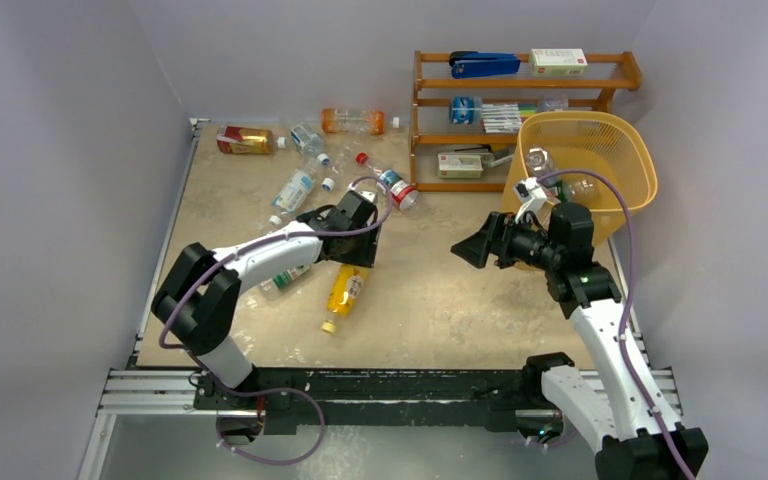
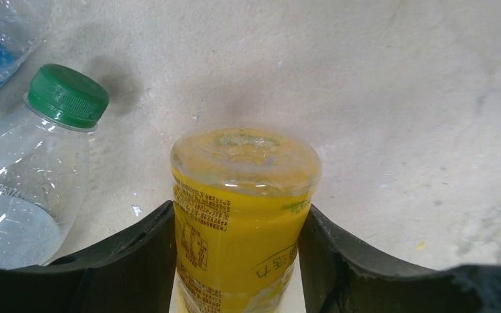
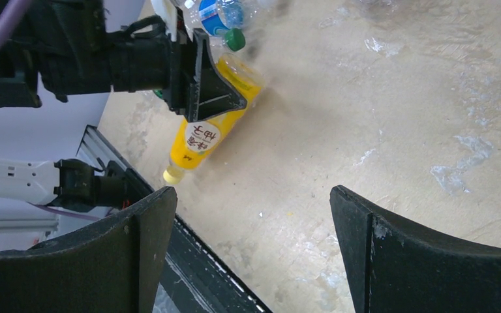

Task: Put the plastic bottles in the bin
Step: Pick up the plastic bottle at the center of the board.

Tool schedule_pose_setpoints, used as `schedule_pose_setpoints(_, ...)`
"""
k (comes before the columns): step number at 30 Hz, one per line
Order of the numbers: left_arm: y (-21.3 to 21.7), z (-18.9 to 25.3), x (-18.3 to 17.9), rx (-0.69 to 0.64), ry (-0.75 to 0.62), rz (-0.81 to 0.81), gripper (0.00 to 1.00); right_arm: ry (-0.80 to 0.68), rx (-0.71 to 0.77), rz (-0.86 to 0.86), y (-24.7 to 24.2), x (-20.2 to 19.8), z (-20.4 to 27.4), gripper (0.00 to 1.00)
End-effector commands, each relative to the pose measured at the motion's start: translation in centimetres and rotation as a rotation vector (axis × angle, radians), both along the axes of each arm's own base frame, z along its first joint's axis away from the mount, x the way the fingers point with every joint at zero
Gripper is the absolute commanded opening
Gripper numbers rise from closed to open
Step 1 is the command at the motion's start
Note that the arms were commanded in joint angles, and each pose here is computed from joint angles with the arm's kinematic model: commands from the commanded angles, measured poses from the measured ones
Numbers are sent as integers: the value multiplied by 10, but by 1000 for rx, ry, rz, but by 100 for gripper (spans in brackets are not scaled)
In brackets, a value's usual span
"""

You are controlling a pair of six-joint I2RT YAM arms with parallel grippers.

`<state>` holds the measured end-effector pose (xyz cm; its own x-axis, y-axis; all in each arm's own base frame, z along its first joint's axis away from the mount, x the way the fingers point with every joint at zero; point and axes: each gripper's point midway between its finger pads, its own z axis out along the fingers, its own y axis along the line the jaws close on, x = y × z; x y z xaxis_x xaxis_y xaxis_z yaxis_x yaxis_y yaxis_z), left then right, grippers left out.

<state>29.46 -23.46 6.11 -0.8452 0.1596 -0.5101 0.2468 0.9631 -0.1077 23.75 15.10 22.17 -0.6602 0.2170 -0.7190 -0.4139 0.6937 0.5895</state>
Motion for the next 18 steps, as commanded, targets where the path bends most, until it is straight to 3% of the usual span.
schedule_pose_setpoints(1, -28, 60, 13, -213, -109, 20, 41, -55, -4, 13, 1, -1, 7, 89)
schedule_pose_setpoints(8, -62, 126, 22, -461, -176, 32, 41, -93, 24, 63, 9, -9, 12, 89)
schedule_pose_setpoints(18, -120, 196, 28, -862, -151, 12, 41, -139, 13, 62, 13, -4, 28, 89)
